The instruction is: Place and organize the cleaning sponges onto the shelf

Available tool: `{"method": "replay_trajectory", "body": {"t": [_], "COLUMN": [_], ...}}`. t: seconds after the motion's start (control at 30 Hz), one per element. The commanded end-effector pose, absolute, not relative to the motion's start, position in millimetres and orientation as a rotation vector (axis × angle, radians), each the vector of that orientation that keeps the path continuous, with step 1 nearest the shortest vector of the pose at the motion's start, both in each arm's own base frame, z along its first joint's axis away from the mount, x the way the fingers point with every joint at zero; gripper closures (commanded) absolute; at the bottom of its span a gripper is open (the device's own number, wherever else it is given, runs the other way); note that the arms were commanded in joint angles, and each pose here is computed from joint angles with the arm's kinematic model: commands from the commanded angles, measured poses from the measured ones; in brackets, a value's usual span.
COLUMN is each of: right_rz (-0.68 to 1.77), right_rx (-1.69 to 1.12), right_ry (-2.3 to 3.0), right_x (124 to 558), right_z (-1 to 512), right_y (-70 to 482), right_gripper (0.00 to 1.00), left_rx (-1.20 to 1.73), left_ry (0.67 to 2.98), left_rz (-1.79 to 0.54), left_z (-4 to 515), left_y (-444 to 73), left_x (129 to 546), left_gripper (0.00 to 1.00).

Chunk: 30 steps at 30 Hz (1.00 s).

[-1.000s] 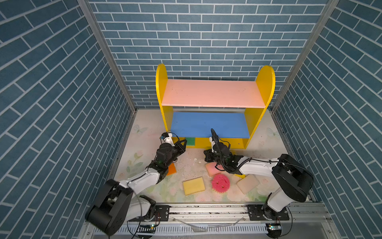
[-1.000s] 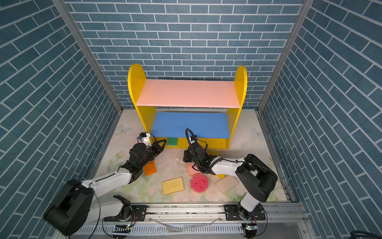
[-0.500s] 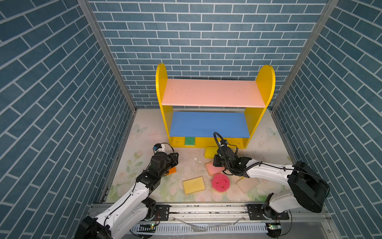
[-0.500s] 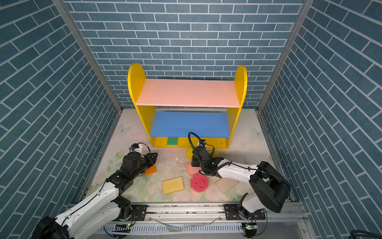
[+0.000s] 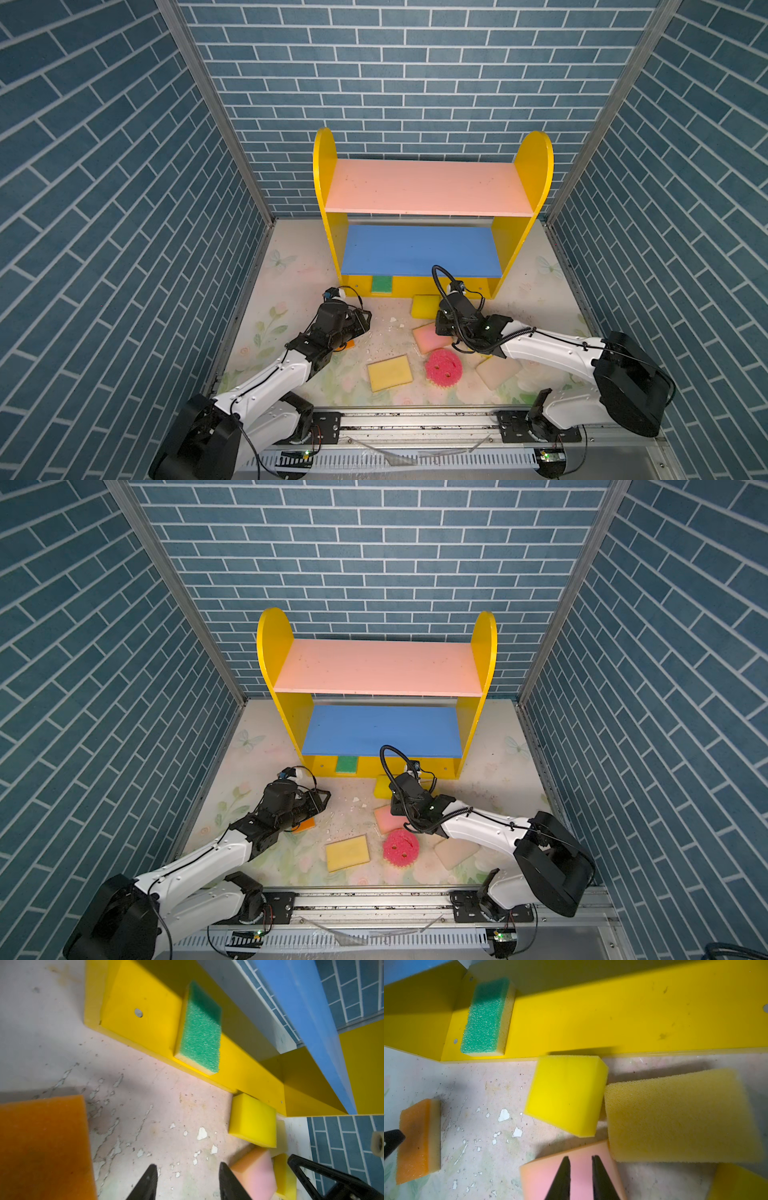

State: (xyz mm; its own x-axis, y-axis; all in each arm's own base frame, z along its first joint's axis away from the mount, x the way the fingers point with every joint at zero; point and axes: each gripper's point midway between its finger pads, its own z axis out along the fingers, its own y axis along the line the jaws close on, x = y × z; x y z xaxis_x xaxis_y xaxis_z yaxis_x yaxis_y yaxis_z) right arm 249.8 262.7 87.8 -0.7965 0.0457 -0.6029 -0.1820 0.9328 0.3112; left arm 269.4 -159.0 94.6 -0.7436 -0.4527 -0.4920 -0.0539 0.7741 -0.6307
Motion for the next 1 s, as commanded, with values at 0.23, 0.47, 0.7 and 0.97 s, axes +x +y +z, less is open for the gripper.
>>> {"method": "replay_trajectory", "body": {"t": [0.23,0.47,0.7,0.97], "right_rz": [0.409,0.459,0.494,0.644], "right_rx": [-0.931,-1.06,-1.046,-1.015], "right_ry": [2.521,2.592,2.622,2.658], "right_x": [169,148,142,129], "right_z": [78,43,34,35], "right_y": [353,370,367,372], "right_gripper": [0.49,0.45,0.45,0.52], "left_rx": [-0.262,-0.348,-0.337,-0.326], "left_ry": [2.417,2.379,2.434,2.432], "left_rz": [-0.635,-0.634,-0.637,-0.672], "left_z": [103,100,87,89], "left_y": [-134,-120,-126,-135], "left_x": [230,219,220,227], "left_gripper": [0.51,0.5,0.51,0.51]}}
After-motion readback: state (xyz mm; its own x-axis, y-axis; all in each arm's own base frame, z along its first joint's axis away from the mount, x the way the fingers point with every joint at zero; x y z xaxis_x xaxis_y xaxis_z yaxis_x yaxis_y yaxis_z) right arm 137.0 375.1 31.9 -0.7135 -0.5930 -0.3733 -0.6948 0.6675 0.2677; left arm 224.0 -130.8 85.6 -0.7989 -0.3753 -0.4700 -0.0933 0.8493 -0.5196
